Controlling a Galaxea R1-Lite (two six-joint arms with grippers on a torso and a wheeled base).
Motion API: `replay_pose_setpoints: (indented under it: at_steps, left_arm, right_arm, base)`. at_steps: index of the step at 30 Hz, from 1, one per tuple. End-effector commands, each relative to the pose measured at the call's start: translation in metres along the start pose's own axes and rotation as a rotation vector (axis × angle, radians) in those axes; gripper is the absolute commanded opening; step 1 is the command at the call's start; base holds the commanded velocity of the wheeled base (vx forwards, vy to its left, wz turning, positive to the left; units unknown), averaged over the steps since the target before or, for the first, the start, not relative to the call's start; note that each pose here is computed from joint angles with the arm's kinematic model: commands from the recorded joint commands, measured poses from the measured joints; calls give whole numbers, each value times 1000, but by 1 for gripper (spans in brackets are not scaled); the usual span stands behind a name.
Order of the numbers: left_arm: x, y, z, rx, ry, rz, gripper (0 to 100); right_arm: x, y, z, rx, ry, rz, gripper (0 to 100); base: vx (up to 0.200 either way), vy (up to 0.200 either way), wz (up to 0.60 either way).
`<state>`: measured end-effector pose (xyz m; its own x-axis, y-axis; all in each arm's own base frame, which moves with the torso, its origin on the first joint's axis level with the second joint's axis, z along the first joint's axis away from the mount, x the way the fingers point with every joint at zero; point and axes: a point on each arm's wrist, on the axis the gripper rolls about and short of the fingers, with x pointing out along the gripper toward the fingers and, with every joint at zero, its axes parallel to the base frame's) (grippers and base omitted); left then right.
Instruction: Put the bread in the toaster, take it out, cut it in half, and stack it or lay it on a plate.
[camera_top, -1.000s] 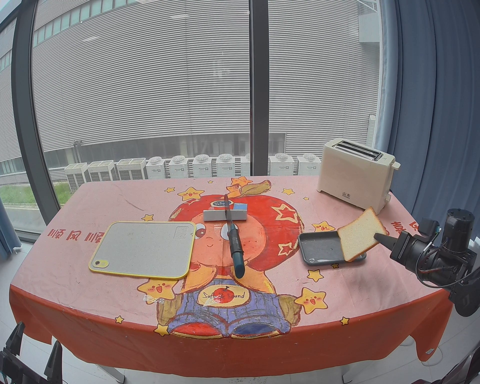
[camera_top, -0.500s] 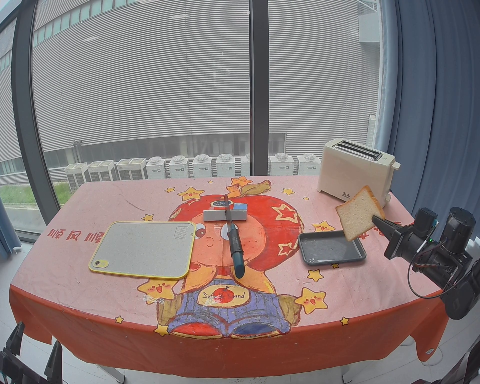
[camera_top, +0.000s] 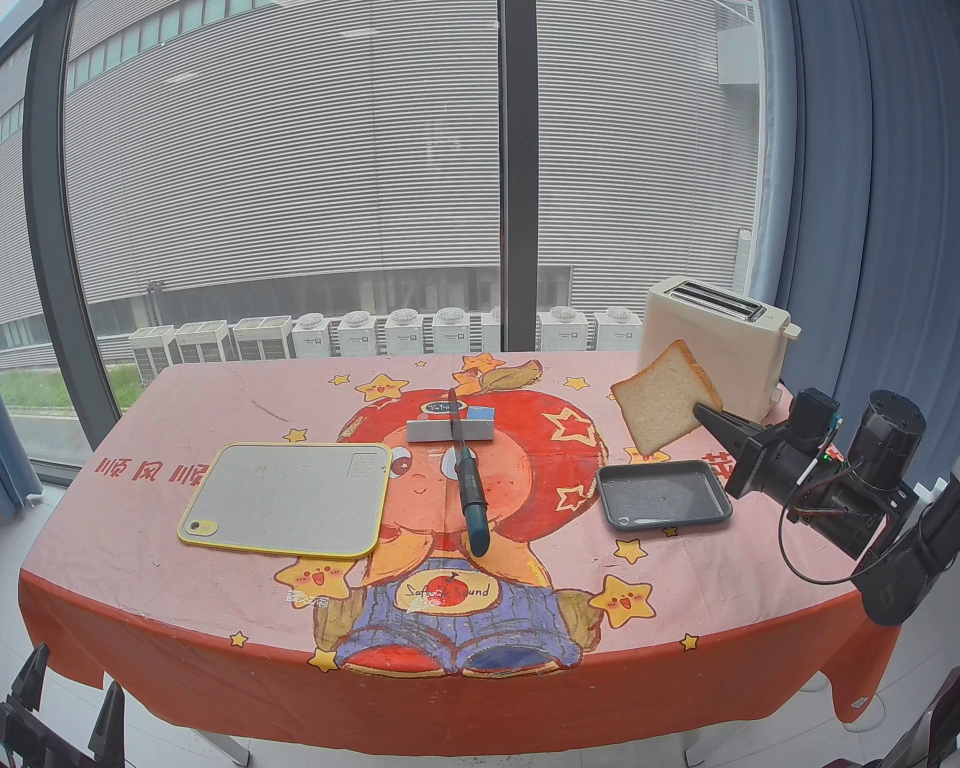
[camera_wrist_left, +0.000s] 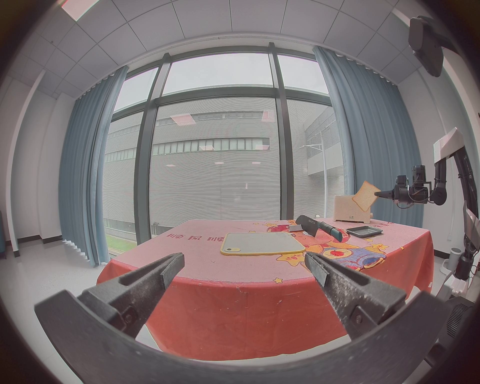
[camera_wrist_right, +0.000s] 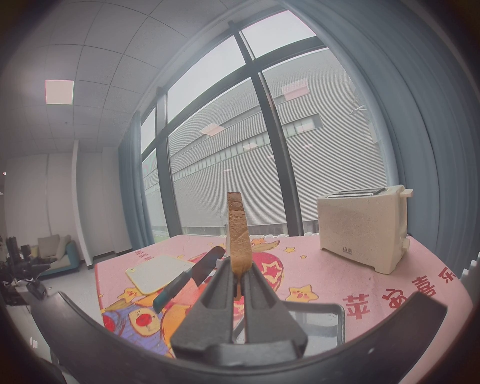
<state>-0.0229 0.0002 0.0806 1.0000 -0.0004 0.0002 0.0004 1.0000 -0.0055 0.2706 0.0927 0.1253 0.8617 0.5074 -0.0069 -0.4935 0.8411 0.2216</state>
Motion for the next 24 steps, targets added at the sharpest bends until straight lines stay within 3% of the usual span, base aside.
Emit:
replay_pose_setpoints:
  at_steps: [1, 5, 7, 13, 19, 24]
  left_arm:
    - [0, 0, -5, -1, 2, 0, 100]
    - [0, 0, -5, -1, 3, 0, 100]
    - [0, 0, -5, -1, 2, 0, 100]
    - [0, 0, -5, 1, 2, 2, 100]
    - [0, 0, -5, 1, 3, 2, 100]
    - [0, 0, -5, -1, 2, 4, 100]
  right_arm:
    - [15, 19, 2, 26, -41, -17, 0]
    - [27, 38, 7, 99, -105, -64, 0]
    - [19, 37, -1, 95, -61, -62, 0]
    - [-6, 17, -21, -64, 77, -30, 0]
    - [-22, 13, -18, -83, 94, 35, 0]
    - [-28, 19, -12, -110, 73, 63, 0]
  base:
    - [0, 0, 0]
    - [0, 0, 0]
    - [0, 0, 0]
    - [0, 0, 0]
    - [0, 0, 0]
    - [0, 0, 0]
